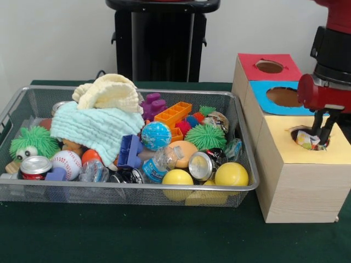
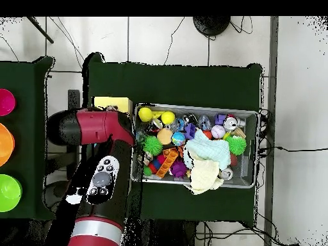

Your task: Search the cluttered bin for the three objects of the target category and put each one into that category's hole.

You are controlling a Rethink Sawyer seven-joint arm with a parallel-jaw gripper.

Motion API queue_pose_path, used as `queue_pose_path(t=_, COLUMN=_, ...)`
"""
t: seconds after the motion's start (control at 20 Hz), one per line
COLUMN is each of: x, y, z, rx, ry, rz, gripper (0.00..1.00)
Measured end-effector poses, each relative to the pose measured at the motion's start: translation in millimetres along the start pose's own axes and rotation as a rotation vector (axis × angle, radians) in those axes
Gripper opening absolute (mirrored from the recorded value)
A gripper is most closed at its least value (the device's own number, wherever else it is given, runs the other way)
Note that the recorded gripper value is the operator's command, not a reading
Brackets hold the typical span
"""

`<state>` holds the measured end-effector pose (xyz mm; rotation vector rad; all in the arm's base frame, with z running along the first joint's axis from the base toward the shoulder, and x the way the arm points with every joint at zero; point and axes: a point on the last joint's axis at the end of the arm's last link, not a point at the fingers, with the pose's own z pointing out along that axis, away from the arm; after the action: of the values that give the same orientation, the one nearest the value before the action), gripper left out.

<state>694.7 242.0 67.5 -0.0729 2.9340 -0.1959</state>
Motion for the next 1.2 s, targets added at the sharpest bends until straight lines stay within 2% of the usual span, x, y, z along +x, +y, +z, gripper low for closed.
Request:
queue_pose_path(t=0.2, x=6.1, y=0.5, z=15.1, rx=0.006, ry=-0.015, rz=-0.005, gripper=0.00)
queue_pose_path(t=0.55, x=16.9, y=2.2, z=35.7, rx=0.015, ry=-0.011, rz=-0.014, gripper=0.00)
queue_pose_path(t=1.2, x=14.0, y=2.6, z=38.5, rx=0.018, ry=-0.056, rz=-0.016, gripper=0.00)
